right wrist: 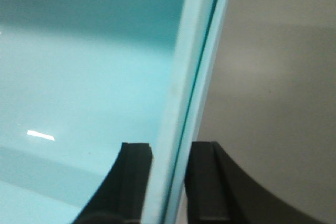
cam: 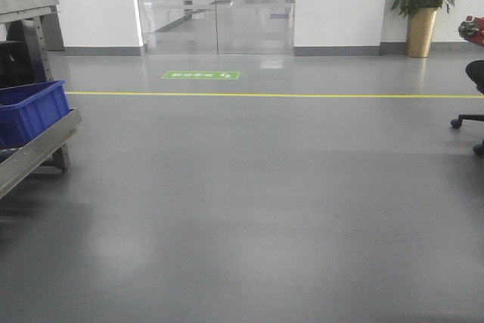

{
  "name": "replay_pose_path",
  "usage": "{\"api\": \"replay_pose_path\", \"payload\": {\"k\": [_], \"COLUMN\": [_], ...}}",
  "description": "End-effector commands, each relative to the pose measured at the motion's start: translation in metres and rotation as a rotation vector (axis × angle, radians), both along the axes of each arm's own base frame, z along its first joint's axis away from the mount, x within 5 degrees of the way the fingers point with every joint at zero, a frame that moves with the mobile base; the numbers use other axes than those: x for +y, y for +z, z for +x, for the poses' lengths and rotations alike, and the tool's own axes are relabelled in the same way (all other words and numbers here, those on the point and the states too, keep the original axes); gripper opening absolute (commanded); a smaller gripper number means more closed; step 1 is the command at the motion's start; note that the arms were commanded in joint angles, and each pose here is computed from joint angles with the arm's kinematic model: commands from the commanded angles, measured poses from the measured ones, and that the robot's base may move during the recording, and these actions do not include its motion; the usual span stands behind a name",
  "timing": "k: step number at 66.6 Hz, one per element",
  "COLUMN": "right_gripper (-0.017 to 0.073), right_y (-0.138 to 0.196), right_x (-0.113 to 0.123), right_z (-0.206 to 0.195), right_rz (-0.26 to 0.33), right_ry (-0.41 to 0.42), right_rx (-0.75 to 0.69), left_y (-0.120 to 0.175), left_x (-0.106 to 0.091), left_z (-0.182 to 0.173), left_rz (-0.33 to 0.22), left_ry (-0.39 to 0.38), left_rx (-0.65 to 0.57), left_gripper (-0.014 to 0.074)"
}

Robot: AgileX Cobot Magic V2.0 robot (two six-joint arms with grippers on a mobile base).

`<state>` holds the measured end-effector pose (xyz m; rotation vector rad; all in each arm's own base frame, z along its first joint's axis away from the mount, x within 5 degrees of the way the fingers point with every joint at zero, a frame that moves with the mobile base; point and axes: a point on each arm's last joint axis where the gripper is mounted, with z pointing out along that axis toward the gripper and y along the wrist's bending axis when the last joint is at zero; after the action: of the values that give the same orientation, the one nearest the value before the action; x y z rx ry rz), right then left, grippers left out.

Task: Move two blue bins to right shelf middle
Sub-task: 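Drive the base forward across the floor holding the teal bin, then turn the base toward the shelf of blue bins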

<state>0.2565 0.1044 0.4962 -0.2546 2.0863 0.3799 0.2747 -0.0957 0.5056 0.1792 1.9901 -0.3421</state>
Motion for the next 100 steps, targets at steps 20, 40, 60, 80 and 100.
{"api": "replay_pose_path", "payload": {"k": [20, 40, 60, 80, 100], "right_gripper": [-0.0154, -0.0154, -0.0154, -0.0154, -0.0154], "right_y": [0.0134, 0.0134, 0.0134, 0.0134, 0.0134], "right_x": [0.0020, 0.0020, 0.0020, 0.0020, 0.0020], "right_z": [-0.0047, -0.0047, -0.0047, -0.0047, -0.0047], "right_rz": [0.053, 0.053, 0.053, 0.053, 0.053], "right_ry": [0.022, 0.022, 0.022, 0.022, 0.022], "right_rx": [-0.084, -0.084, -0.084, -0.084, -0.084], "left_y": [0.0222, 0.0221, 0.0221, 0.0221, 0.0221], "left_x": [-0.0021, -0.0013, -0.0012, -0.0012, -0.0012], "left_z": [-0.0075, -0.0072, -0.0071, -0.0071, -0.0071], "left_rz": [-0.096, -0.085, -0.083, -0.083, -0.083], "left_ry": [-0.023, -0.017, -0.017, -0.017, -0.017], "left_rx": [-0.141, -0.145, -0.146, -0.146, -0.146], "left_gripper": [-0.0111, -0.0111, -0.0111, -0.0111, -0.0111]}}
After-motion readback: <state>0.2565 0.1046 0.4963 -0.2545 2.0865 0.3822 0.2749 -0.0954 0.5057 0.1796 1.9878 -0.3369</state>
